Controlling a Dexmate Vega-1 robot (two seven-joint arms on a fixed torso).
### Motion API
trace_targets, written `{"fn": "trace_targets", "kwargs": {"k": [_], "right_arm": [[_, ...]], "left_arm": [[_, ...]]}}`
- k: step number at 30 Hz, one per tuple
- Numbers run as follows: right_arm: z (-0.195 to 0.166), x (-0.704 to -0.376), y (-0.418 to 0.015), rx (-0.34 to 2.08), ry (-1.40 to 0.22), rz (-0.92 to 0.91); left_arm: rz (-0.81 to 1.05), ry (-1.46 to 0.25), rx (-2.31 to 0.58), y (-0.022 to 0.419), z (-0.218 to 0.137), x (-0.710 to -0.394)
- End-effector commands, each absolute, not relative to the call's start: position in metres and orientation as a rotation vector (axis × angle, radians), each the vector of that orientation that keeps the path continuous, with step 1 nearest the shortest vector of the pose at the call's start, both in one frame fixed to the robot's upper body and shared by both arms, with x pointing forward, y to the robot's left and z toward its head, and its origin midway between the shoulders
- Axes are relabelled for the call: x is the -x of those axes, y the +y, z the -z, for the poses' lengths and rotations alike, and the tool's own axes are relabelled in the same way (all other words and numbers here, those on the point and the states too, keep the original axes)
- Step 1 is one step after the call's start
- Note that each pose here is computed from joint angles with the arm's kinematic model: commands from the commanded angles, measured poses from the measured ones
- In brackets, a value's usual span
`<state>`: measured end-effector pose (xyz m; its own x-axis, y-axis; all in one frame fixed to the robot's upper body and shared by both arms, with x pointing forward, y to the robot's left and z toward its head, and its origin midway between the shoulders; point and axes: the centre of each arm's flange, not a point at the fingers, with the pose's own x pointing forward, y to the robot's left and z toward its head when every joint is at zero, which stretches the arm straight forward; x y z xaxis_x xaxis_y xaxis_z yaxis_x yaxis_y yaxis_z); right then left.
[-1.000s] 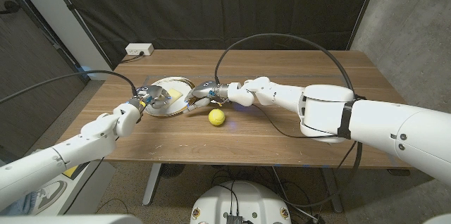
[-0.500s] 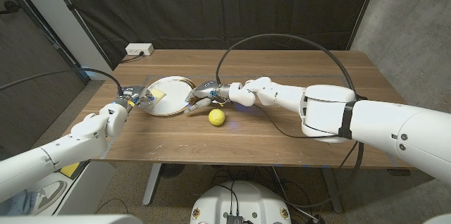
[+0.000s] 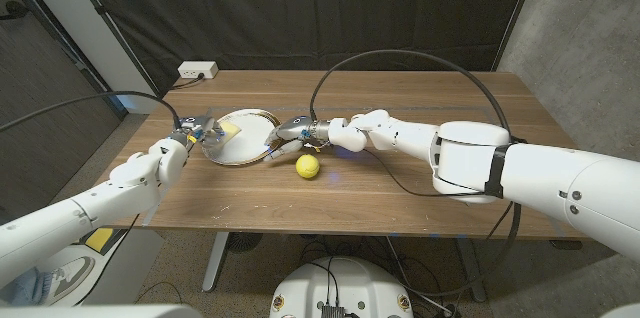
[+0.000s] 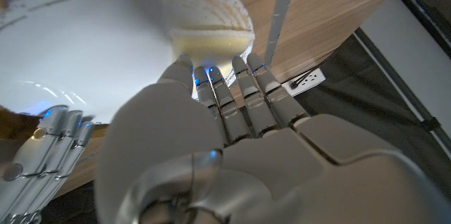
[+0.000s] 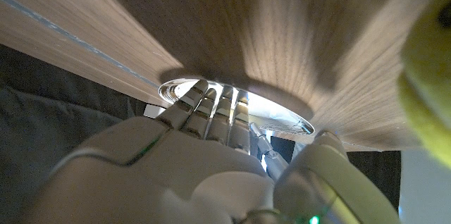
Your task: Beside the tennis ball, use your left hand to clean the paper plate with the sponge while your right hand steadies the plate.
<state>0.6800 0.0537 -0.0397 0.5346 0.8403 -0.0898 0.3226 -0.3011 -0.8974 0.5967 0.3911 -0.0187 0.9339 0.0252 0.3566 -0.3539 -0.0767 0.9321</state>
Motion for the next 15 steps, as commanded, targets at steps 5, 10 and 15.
{"fn": "trace_targets", "kwargs": {"k": [5, 10, 15], "right_arm": [[0.043, -0.676, 0.053, 1.853, -0.969, -0.752], [0.045, -0.674, 0.053, 1.855, -0.972, -0.763], [0.046, -0.674, 0.053, 1.856, -0.967, -0.77]], "left_arm": [[-0.191, -0.4, -1.656, 0.338, 0.0, -0.611], [-0.164, -0.412, -1.652, 0.33, 0.004, -0.615], [-0.15, -0.418, -1.647, 0.323, 0.007, -0.618]]}}
